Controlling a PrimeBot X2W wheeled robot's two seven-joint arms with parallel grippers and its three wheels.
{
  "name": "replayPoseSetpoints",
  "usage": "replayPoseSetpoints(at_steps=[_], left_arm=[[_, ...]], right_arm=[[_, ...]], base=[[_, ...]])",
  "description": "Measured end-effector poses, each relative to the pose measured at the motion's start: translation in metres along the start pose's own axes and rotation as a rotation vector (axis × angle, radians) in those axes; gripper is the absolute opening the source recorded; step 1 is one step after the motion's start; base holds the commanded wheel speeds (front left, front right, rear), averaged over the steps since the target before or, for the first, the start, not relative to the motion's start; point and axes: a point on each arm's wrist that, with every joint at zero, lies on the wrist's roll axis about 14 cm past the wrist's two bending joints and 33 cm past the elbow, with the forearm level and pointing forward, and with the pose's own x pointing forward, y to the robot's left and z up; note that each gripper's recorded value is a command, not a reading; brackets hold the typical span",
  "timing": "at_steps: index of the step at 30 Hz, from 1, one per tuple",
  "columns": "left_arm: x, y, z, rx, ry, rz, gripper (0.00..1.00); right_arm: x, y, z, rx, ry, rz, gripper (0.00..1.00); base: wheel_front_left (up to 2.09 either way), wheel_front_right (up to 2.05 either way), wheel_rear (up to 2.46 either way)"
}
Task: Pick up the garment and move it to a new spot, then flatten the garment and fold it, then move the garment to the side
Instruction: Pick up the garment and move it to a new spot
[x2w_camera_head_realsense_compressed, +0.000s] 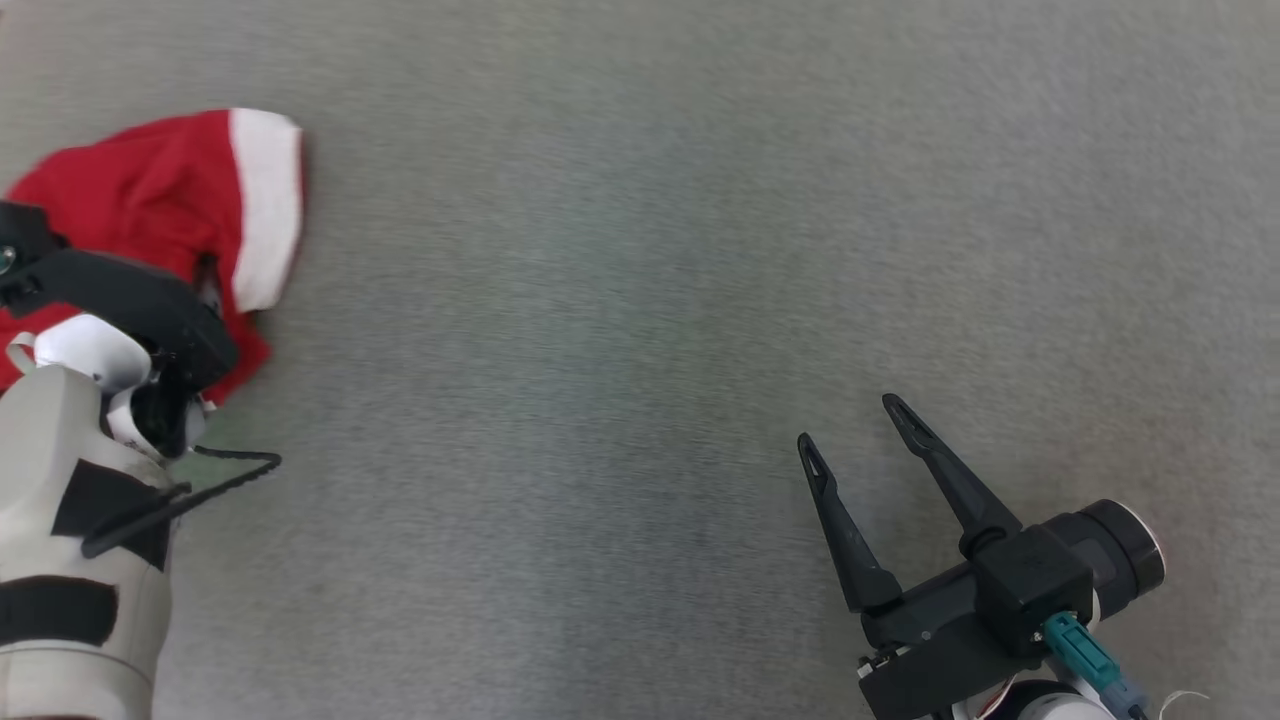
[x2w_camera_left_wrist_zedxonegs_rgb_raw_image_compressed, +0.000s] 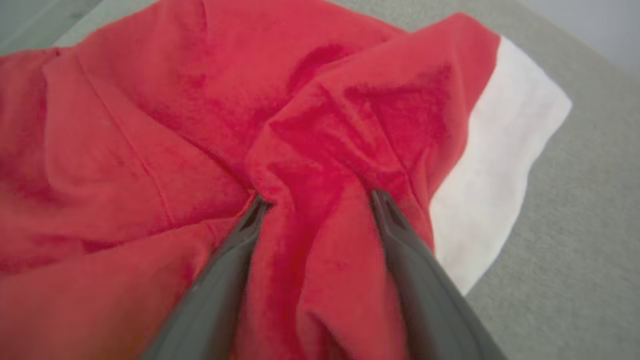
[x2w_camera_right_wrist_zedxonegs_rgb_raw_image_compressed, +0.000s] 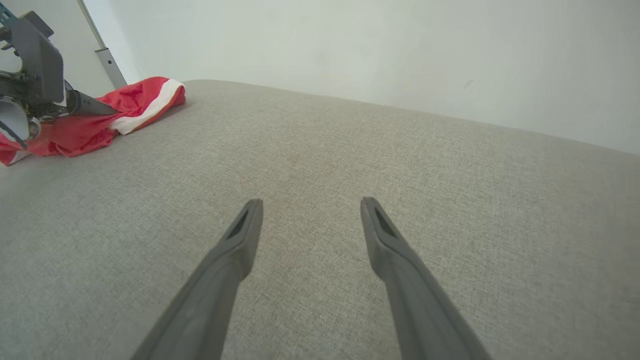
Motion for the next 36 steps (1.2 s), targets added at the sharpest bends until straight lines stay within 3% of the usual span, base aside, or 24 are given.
replayPoseSetpoints(at_steps=[4, 5, 6, 16, 24, 31, 36], left_arm=[[0.021, -0.009, -0.015, -0.009, 0.085, 0.022, 0.98], [0.025, -0.010, -0.016, -0.004, 0.095, 0.024, 0.40], [0.028, -0.011, -0.017, 0.003, 0.097, 0.028, 0.00], [0.021, -0.022, 0.011, 0.098, 0.013, 0.001, 0.00], [-0.035, -0.023, 0.094, 0.137, -0.248, -0.047, 0.00], [-0.096, -0.068, 0.149, 0.169, -0.449, -0.191, 0.00], [-0.182, -0.153, 0.193, 0.200, -0.679, -0.434, 0.00]], right_arm=[[-0.006, -0.013, -0.012, 0.012, 0.029, -0.042, 1.00], [-0.007, -0.015, -0.014, 0.015, 0.032, -0.051, 1.00], [-0.009, -0.018, -0.016, 0.019, 0.037, -0.061, 1.00], [-0.013, -0.017, -0.003, 0.058, -0.017, -0.087, 1.00], [-0.030, -0.005, 0.026, 0.088, -0.120, -0.099, 1.00], [-0.060, -0.008, 0.043, 0.068, -0.173, -0.153, 1.00], [-0.091, -0.015, 0.070, 0.036, -0.254, -0.214, 1.00]], base=[[0.00, 0.00, 0.00], [0.00, 0.00, 0.00], [0.00, 0.00, 0.00], [0.00, 0.00, 0.00], [0.00, 0.00, 0.00], [0.00, 0.00, 0.00], [0.00, 0.00, 0.00]])
